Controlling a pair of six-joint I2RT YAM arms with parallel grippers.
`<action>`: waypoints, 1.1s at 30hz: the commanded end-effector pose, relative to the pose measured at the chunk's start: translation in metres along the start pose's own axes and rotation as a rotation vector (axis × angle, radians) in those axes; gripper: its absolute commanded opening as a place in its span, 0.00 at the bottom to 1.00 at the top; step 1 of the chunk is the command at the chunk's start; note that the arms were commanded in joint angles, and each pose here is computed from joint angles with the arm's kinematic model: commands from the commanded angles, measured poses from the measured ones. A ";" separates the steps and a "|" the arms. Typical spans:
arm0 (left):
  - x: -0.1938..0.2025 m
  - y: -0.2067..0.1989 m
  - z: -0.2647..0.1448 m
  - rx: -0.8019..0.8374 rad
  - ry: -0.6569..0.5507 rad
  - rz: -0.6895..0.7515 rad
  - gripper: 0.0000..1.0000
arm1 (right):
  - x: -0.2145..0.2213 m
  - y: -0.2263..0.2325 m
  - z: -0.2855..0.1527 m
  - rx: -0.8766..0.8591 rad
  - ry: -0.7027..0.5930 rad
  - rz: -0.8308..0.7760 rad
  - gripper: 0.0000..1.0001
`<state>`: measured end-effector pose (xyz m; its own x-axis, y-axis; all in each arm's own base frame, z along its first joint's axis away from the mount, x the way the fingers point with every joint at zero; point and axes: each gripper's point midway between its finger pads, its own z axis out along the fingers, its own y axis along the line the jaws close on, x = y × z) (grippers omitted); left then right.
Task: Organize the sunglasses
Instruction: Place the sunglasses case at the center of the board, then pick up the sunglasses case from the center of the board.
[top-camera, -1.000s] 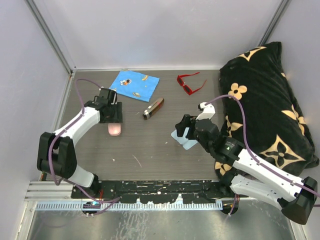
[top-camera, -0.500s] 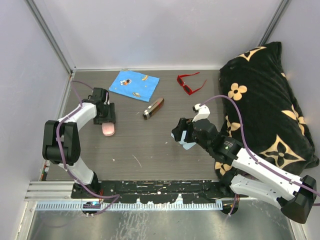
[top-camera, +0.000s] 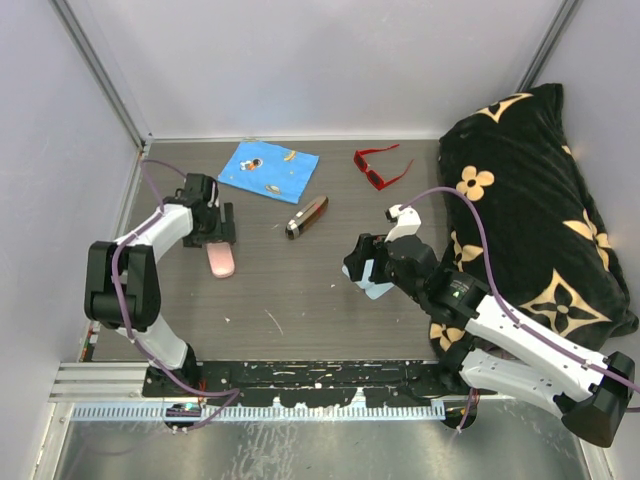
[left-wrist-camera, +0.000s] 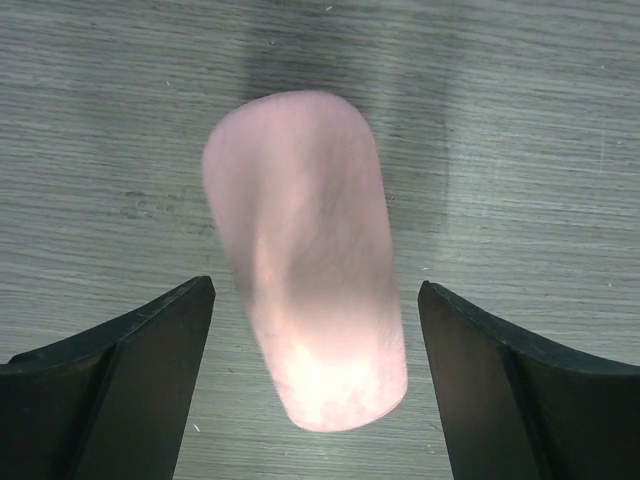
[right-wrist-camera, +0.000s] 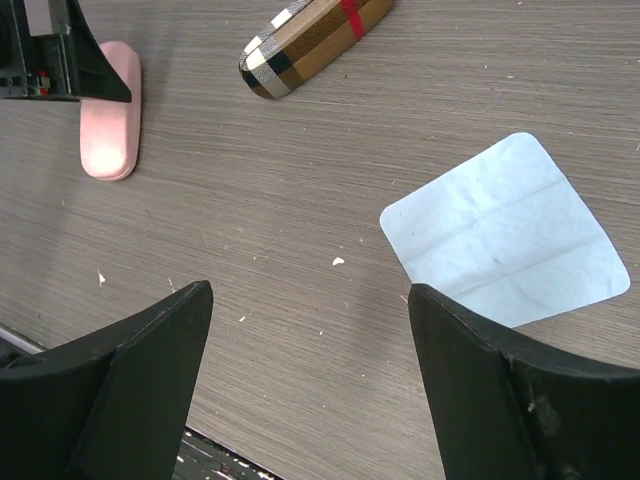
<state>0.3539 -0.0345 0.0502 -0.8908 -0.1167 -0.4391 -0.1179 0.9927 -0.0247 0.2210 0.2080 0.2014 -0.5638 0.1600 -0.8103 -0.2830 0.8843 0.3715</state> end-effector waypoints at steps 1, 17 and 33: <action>-0.038 -0.002 -0.036 0.021 -0.134 -0.024 0.86 | -0.032 0.009 -0.011 -0.017 -0.089 0.014 0.85; -0.091 -0.175 -0.106 0.379 -0.351 0.330 0.94 | -0.041 -0.017 -0.017 0.100 -0.187 0.122 0.85; -0.085 -0.256 -0.030 0.434 -0.191 0.504 0.95 | -0.027 -0.022 -0.018 0.098 -0.156 0.132 0.85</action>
<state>0.4384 -0.2614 0.1042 -0.7359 0.3071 -0.6035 0.4596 0.8810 -0.1122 0.2276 0.1786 0.2145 -0.4881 0.2971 -0.8207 -0.1393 0.9017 0.4093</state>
